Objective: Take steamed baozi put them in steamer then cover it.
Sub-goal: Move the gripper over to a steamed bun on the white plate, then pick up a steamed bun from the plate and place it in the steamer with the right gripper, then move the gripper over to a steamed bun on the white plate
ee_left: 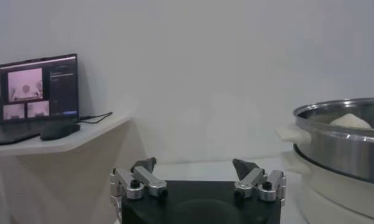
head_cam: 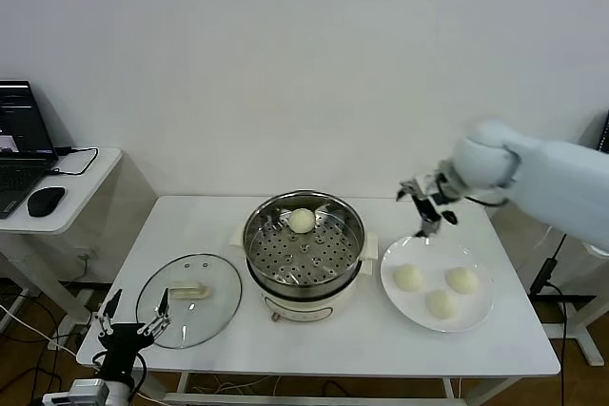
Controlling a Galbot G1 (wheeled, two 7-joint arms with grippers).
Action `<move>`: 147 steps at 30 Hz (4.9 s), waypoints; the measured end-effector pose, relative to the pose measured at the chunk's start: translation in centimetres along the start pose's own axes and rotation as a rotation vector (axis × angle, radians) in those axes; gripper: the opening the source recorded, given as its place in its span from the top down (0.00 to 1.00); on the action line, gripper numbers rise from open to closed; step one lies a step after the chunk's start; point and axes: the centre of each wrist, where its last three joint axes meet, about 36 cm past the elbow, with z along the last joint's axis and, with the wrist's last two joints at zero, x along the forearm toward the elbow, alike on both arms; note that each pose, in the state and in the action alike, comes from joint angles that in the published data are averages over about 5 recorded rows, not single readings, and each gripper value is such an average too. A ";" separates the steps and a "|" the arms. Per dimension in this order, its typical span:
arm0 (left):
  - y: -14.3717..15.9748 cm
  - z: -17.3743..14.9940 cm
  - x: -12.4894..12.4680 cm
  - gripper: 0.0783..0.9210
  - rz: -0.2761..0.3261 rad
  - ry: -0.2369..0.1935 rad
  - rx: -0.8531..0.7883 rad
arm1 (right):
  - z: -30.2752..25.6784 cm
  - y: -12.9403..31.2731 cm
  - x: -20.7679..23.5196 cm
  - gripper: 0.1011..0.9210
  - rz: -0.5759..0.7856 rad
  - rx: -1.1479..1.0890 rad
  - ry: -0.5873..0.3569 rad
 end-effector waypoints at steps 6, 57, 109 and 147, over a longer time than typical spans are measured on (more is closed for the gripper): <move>0.4 0.0 0.0 0.12 -0.008 0.007 -0.007 | 2.3 1.8 -2.8 0.12 -0.037 -0.066 0.012; 0.9 1.0 0.2 0.12 -0.043 0.026 -0.001 | 1.7 2.6 -17.2 0.36 -0.095 -0.150 0.045; 1.3 -0.9 0.3 0.12 -0.036 -0.020 -0.015 | -22.0 -10.1 -2.7 0.42 0.021 -0.131 -0.143; 1.4 -1.3 0.2 0.12 -0.046 -0.035 -0.012 | -26.7 -10.8 -6.5 0.12 -0.012 -0.134 -0.115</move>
